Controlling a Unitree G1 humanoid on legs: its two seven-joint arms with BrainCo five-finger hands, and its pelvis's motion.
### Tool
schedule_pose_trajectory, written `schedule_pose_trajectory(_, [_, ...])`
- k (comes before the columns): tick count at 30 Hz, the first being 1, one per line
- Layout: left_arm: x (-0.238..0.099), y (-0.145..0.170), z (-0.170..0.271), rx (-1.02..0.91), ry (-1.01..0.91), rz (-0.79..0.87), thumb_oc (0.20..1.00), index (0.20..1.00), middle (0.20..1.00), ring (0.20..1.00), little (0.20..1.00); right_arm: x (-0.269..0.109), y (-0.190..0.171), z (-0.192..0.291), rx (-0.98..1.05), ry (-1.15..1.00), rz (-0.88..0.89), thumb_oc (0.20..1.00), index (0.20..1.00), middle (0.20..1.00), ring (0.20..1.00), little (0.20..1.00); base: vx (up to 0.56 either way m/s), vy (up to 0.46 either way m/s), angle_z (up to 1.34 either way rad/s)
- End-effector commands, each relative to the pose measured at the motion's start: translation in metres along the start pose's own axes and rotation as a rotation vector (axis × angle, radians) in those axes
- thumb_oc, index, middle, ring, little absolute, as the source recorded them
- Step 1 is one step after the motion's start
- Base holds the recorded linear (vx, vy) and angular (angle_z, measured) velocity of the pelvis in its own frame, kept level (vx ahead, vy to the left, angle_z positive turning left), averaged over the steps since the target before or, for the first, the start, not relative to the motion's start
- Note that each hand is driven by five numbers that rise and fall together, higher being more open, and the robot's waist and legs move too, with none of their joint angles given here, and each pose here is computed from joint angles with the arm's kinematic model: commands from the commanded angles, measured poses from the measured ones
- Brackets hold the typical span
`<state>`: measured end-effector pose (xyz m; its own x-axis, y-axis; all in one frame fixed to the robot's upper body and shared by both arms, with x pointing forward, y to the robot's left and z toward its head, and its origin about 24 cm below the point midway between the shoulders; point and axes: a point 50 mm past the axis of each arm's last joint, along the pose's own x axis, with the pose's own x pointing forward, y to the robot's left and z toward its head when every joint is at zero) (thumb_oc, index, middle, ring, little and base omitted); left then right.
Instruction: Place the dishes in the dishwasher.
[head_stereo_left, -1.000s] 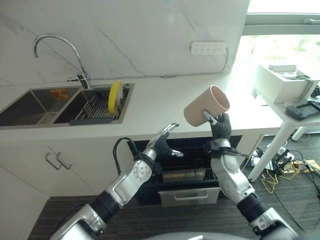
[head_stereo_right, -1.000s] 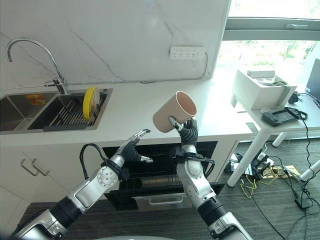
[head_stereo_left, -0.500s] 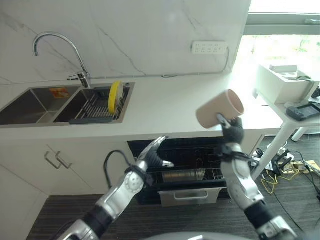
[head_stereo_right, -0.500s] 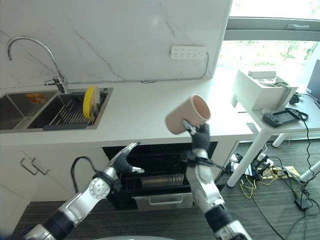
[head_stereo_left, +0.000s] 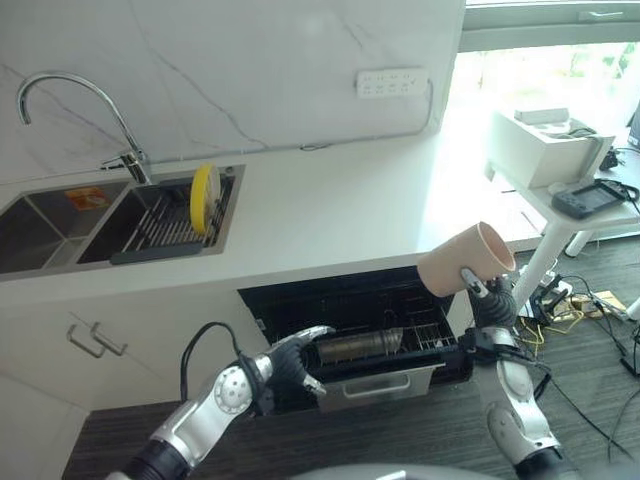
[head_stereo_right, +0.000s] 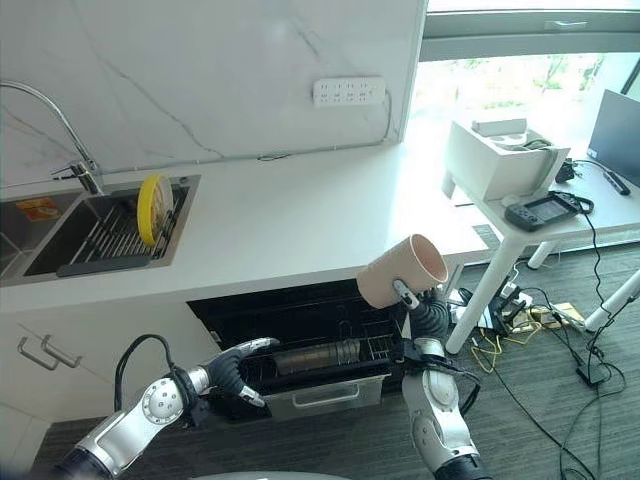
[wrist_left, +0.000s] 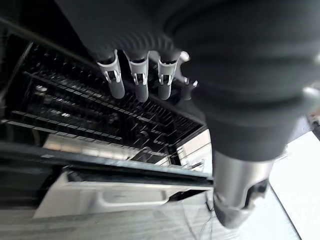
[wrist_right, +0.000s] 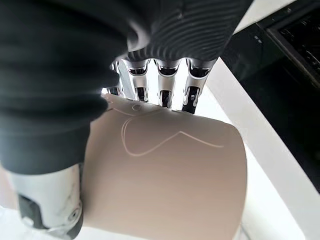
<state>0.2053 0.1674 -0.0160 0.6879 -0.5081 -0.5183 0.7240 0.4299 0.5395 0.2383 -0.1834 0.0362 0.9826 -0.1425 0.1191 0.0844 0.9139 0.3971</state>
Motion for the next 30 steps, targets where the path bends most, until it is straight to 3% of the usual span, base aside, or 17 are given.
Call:
schedule_pose_trajectory(1, [0.007,0.034,0.013,0.099,-0.033,0.08,1.0,1.0,1.0,1.0,1.0,0.029,0.028,0.042,0.043,-0.206,0.146,0.2,0.2,0.2,0.2,0.2,0.0,0.0,0.0])
schedule_pose_trajectory(19, [0.025,0.1,0.065,0.352,-0.16,0.365,1.0,1.0,1.0,1.0,1.0,0.074,0.077,0.096,-0.083,-0.368,0.4,0.2,0.2,0.2,0.2,0.2,-0.13,0.0,0.08])
schedule_pose_trajectory(30, [0.025,0.1,0.065,0.421,-0.119,0.359,1.0,1.0,1.0,1.0,1.0,0.064,0.07,0.076,-0.052,-0.315,0.381,0.2,0.2,0.2,0.2,0.2,-0.05,-0.001,-0.01])
